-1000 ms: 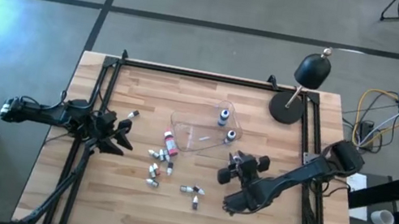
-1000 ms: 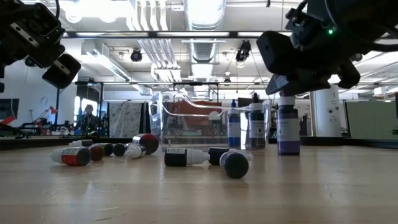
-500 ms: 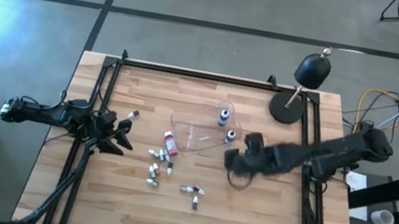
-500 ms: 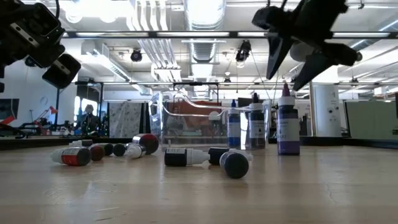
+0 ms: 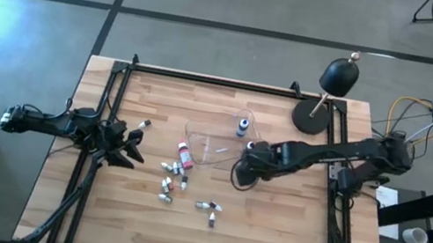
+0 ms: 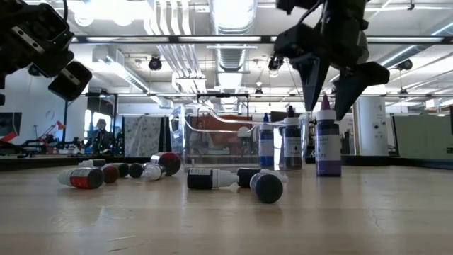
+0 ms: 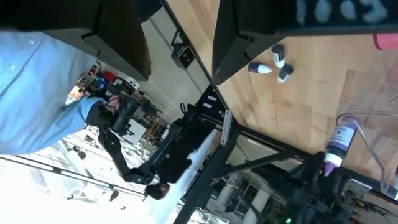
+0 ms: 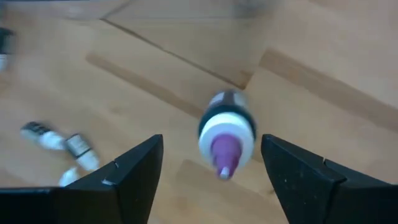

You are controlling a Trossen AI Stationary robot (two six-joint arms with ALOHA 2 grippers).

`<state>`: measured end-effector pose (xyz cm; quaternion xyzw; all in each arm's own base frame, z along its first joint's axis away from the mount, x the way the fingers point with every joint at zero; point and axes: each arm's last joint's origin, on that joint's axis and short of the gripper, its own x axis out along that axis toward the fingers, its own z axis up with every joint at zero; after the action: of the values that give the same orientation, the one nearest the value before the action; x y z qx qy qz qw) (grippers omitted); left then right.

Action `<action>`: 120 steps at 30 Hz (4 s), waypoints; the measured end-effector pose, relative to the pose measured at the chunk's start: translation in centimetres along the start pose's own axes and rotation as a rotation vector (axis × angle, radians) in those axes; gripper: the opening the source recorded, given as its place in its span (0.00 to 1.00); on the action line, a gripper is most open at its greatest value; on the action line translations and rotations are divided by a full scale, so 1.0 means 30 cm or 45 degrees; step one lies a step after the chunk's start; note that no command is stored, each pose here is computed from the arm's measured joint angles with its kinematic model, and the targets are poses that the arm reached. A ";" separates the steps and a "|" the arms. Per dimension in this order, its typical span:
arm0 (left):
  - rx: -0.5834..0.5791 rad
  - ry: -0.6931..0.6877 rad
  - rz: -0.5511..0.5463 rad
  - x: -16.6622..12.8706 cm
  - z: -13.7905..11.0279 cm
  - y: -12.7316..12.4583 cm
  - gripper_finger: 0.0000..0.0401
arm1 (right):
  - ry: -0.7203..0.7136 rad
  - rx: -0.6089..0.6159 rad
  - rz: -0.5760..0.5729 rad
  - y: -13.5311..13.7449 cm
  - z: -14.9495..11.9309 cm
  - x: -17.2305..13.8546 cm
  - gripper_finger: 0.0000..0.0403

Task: Pick & Place food coloring
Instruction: Put the big purple food coloring bottle into the transparent bin

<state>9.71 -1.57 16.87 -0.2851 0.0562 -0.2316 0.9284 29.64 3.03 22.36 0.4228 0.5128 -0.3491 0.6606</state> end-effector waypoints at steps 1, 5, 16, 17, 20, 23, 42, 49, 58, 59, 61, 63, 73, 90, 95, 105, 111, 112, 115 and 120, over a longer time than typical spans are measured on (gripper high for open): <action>0.000 0.000 0.000 0.000 0.000 0.000 0.37 | 0.008 -0.015 -0.028 0.006 0.003 0.005 0.64; 0.000 0.000 0.000 0.000 0.000 0.000 0.37 | 0.040 -0.083 -0.123 0.030 0.010 0.010 0.60; 0.000 0.000 0.000 0.000 0.000 0.000 0.37 | 0.020 -0.147 -0.158 0.067 0.031 -0.015 0.42; 0.000 0.000 0.000 0.000 0.000 0.000 0.37 | 0.029 -0.147 -0.171 0.064 0.030 -0.018 0.40; 0.000 0.000 0.000 0.000 0.000 0.000 0.37 | 0.044 -0.147 -0.183 0.058 0.028 -0.017 0.39; 0.000 0.000 0.000 0.000 0.000 0.000 0.37 | 0.053 -0.149 -0.191 0.054 0.025 -0.010 0.40; 0.000 0.000 0.000 0.000 0.000 0.000 0.37 | 0.039 -0.178 -0.192 0.050 0.029 0.005 0.38; 0.000 0.000 0.000 0.000 0.000 0.000 0.37 | 0.067 -0.212 -0.186 0.045 0.034 0.011 0.28; 0.000 0.000 0.000 0.000 0.000 0.000 0.37 | 0.085 -0.206 -0.180 0.046 0.039 -0.004 0.25; 0.001 0.000 -0.001 0.000 0.000 0.000 0.37 | 0.080 -0.209 -0.167 0.053 0.042 -0.015 0.25; 0.004 -0.003 -0.002 0.000 0.001 -0.001 0.37 | 0.064 -0.221 -0.130 0.073 0.051 -0.058 0.25; -0.010 -0.005 -0.003 0.000 0.001 -0.001 0.37 | 0.057 -0.244 -0.115 0.091 0.060 -0.122 0.25; -0.418 -0.127 -0.100 -0.003 0.036 -0.024 0.37 | -0.313 -0.235 0.036 0.144 0.217 -0.453 0.25; -0.560 -0.307 0.088 -0.004 0.042 -0.004 0.37 | -0.003 -0.488 -0.313 0.198 0.449 -0.147 0.26; -0.598 -0.307 0.239 -0.001 0.024 0.021 0.37 | -0.043 -0.455 -0.287 0.188 0.459 -0.093 0.30; -0.509 -0.365 0.347 0.003 0.062 0.008 0.37 | -0.015 -0.430 -0.340 0.130 0.454 0.019 0.32; -0.496 -0.379 0.355 0.009 0.090 -0.006 0.37 | -0.064 -0.459 -0.409 0.117 0.449 0.036 0.33; -0.492 -0.381 0.353 0.011 0.093 -0.007 0.37 | -0.079 -0.465 -0.420 0.117 0.447 0.032 0.33; -0.492 -0.380 0.358 0.017 0.095 -0.004 0.37 | -0.099 -0.476 -0.419 0.116 0.444 0.016 0.35; -0.506 -0.363 0.390 0.030 0.093 0.006 0.37 | -0.096 -0.492 -0.418 0.104 0.437 0.006 0.41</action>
<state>11.24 -0.46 19.12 -0.4794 0.0118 -0.0307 0.8770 37.48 -7.74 24.33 0.1866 0.6069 -0.3626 0.6822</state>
